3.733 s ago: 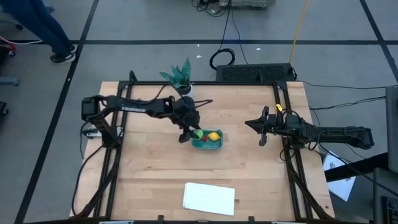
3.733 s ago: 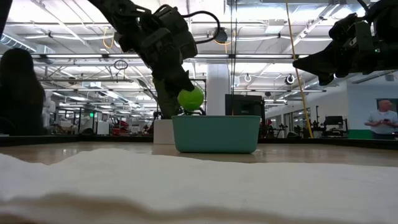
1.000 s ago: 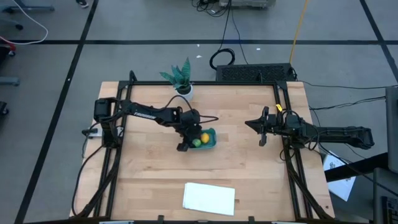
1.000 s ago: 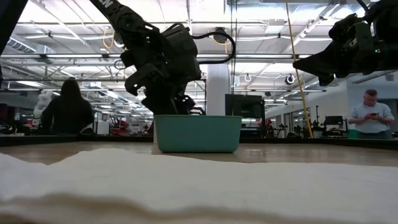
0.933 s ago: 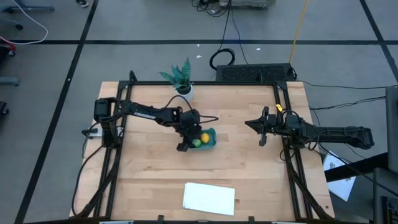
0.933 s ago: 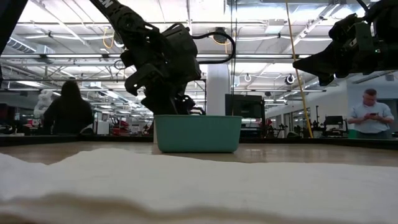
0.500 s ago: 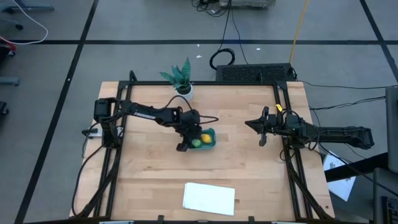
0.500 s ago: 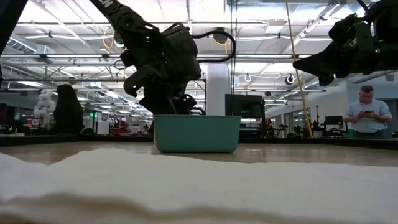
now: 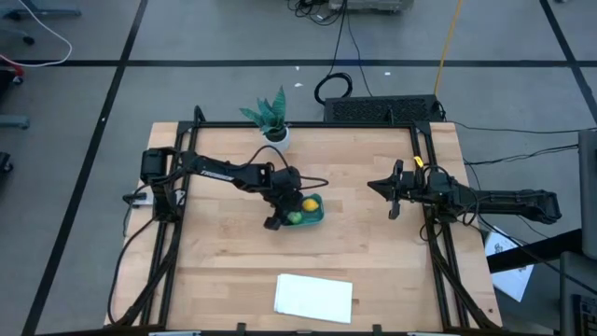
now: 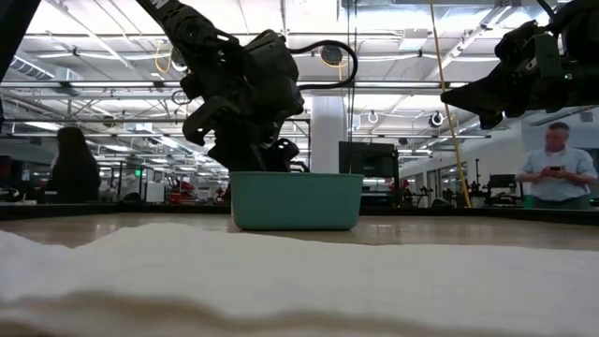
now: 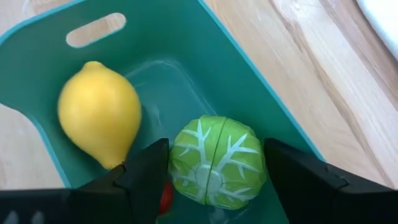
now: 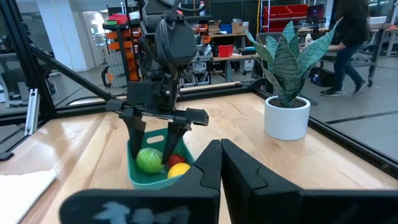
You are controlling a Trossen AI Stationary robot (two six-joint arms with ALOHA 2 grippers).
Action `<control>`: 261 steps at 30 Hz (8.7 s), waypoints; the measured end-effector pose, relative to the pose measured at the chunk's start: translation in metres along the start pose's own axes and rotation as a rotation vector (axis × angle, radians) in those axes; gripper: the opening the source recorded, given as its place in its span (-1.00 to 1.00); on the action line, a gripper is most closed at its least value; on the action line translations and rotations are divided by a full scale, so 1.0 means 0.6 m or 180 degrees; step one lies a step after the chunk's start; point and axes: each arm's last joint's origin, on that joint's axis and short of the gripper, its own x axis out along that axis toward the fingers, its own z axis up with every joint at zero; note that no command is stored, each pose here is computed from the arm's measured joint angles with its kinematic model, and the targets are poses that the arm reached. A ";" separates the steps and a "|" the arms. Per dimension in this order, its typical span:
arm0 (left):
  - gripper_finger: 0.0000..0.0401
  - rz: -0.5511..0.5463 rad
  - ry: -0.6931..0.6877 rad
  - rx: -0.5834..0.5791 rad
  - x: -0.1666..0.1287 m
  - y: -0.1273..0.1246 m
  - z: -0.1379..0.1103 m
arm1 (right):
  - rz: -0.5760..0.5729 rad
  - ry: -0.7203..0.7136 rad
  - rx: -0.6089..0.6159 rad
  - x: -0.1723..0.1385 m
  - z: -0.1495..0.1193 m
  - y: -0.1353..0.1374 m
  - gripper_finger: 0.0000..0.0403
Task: Pick and placing Produce into tupperware
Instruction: Put the green cabbage into the blue container, then adjust the blue container
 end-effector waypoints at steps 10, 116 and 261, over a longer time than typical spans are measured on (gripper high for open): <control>0.46 -0.0018 0.0077 0.0109 0.000 -0.002 -0.004 | 0.0000 0.0002 0.0008 0.000 0.000 0.000 -1.00; -1.00 0.1232 -0.1755 -0.1486 -0.092 -0.222 -0.166 | -0.0027 0.0281 0.0081 0.018 -0.016 0.000 -1.00; -1.00 0.1613 -0.1545 -0.1853 0.013 -0.156 -0.157 | 0.0316 0.1814 0.0605 0.263 -0.118 0.058 -1.00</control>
